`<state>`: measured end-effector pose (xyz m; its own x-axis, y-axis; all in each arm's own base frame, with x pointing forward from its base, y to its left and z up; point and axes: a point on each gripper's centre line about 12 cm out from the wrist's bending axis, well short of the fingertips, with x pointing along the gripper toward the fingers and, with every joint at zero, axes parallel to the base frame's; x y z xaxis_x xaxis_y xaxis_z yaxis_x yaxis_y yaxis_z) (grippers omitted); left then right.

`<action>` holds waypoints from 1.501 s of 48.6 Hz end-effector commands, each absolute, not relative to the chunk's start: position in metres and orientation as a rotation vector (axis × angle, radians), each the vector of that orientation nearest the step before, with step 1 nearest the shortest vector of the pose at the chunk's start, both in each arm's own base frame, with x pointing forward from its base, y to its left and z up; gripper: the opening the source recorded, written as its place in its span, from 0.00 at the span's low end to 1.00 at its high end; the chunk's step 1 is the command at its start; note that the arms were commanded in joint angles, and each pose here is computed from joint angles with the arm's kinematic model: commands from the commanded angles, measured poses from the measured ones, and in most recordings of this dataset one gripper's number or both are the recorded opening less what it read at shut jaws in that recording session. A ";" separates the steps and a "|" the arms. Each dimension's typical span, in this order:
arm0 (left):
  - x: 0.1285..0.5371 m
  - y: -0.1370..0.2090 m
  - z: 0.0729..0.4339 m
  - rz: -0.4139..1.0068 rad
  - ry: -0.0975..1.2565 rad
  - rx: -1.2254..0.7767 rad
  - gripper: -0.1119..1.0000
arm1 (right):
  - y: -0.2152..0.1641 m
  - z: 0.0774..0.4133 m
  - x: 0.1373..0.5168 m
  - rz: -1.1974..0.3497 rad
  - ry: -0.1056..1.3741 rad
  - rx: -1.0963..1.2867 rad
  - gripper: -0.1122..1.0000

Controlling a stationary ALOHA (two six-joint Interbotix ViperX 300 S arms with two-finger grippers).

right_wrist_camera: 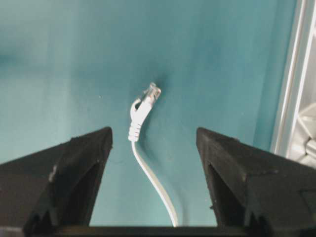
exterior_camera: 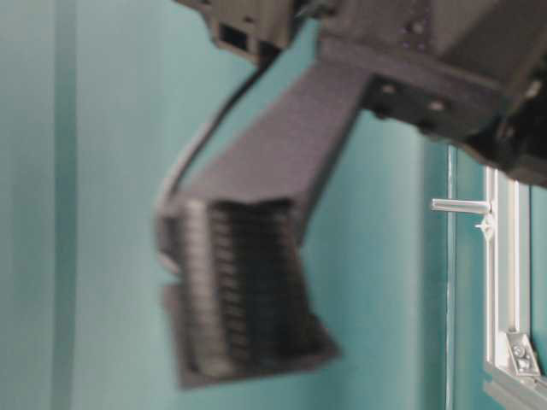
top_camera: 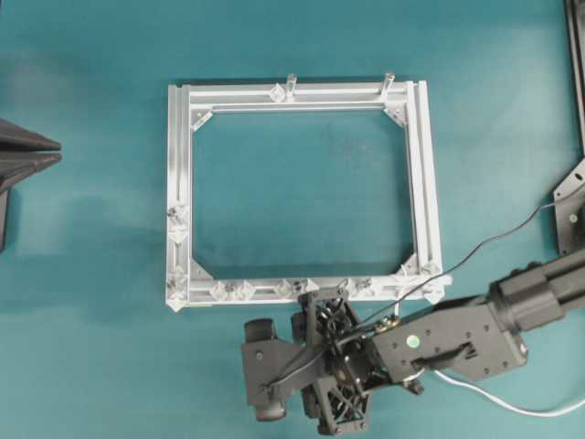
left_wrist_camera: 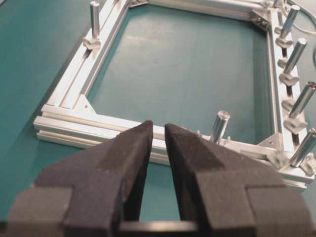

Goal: Move the cable alternately left and right between 8 closely spaced pins so it hooks onto each one.
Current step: 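Close the right gripper on the white cable's clear plug and lift it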

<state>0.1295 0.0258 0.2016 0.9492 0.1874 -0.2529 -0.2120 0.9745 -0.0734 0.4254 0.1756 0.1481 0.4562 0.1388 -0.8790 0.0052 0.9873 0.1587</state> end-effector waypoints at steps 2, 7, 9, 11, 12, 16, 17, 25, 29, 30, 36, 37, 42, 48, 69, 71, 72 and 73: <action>0.131 0.026 0.204 0.203 0.239 -0.096 0.32 | 0.180 0.160 0.431 0.085 1.065 0.176 0.76; 0.131 0.026 0.205 0.203 0.237 -0.096 0.32 | 0.181 0.158 0.433 0.058 1.069 0.221 0.76; 0.131 0.026 0.205 0.203 0.236 -0.096 0.32 | 0.181 0.155 0.433 0.047 1.073 0.237 0.76; 0.131 0.026 0.205 0.203 0.237 -0.096 0.32 | 0.181 0.154 0.434 0.038 1.073 0.252 0.76; 0.131 0.026 0.205 0.201 0.236 -0.096 0.32 | 0.181 0.153 0.434 0.034 1.074 0.259 0.76; 0.131 0.026 0.205 0.203 0.236 -0.096 0.32 | 0.182 0.148 0.435 0.021 1.083 0.272 0.76; 0.131 0.026 0.205 0.203 0.237 -0.096 0.32 | 0.182 0.148 0.435 0.021 1.084 0.272 0.76; 0.131 0.026 0.205 0.201 0.237 -0.096 0.32 | 0.183 0.140 0.436 0.021 1.090 0.269 0.76; 0.131 0.026 0.205 0.201 0.235 -0.097 0.32 | 0.183 0.138 0.436 0.022 1.090 0.268 0.76; 0.131 0.026 0.205 0.203 0.234 -0.097 0.32 | 0.182 0.136 0.437 0.020 1.091 0.268 0.76; 0.130 0.026 0.203 0.203 0.237 -0.097 0.32 | 0.183 0.132 0.437 0.019 1.095 0.268 0.75; 0.131 0.026 0.203 0.202 0.237 -0.099 0.32 | 0.184 0.132 0.437 0.022 1.093 0.266 0.75; 0.130 0.026 0.201 0.204 0.235 -0.099 0.32 | 0.184 0.131 0.438 0.025 1.088 0.268 0.75; 0.131 0.026 0.201 0.203 0.234 -0.098 0.32 | 0.185 0.129 0.440 0.027 1.084 0.270 0.74; 0.130 0.026 0.200 0.203 0.234 -0.098 0.32 | 0.186 0.133 0.442 0.019 1.094 0.267 0.22; 0.130 0.026 0.200 0.204 0.235 -0.099 0.32 | 0.186 0.134 0.443 0.015 1.100 0.268 0.22; 0.130 0.026 0.200 0.204 0.234 -0.099 0.32 | 0.186 0.135 0.443 0.013 1.103 0.265 0.22; 0.130 0.026 0.200 0.204 0.234 -0.099 0.32 | 0.185 0.136 0.442 0.009 1.109 0.265 0.22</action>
